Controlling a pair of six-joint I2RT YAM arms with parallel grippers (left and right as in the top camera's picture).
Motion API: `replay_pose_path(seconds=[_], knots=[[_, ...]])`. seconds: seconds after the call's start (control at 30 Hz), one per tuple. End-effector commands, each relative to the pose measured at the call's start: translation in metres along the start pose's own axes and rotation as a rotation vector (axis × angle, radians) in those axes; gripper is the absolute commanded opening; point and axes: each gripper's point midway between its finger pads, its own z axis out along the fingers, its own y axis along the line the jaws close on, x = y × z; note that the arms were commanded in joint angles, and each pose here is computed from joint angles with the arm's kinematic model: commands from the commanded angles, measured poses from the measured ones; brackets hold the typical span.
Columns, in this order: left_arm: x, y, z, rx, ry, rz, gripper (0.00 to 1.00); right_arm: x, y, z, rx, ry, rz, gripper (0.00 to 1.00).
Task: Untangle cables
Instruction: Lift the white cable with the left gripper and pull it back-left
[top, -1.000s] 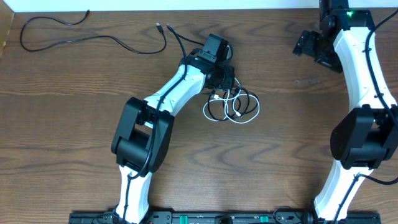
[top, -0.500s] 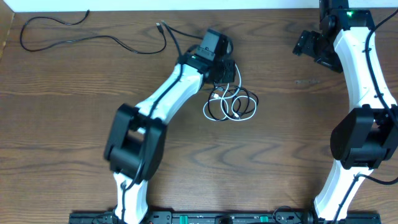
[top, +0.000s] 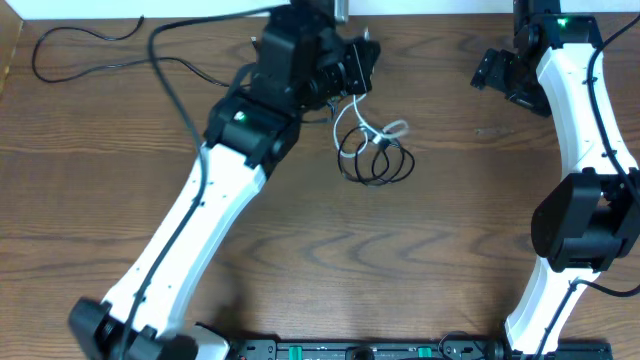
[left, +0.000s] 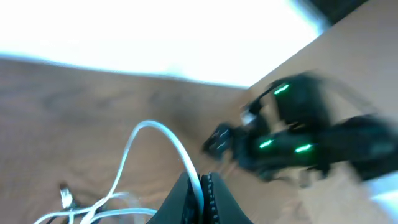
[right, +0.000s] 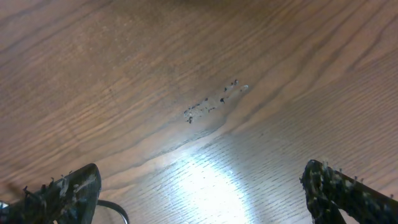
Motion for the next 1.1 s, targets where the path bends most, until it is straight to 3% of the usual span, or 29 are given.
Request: replay_pose_path(seconds=[0.0, 0.33, 0.67, 1.07], knots=[[-0.039, -0.041, -0.045, 0.106, -0.152, 0.027, 0.07, -0.002, -0.004, 0.002, 0.015, -0.002, -0.003, 0.99], [-0.101, -0.119, -0.136, 0.323, -0.489, 0.232, 0.07, -0.002, -0.004, 0.002, 0.015, -0.002, -0.003, 0.99], [-0.098, -0.111, -0.124, 0.293, -0.468, 0.265, 0.08, -0.002, -0.004, 0.002, 0.015, -0.002, -0.003, 0.99], [-0.125, 0.004, -0.13, -0.271, -0.606, 0.12, 0.07, -0.002, -0.004, 0.002, 0.015, -0.002, -0.003, 0.99]])
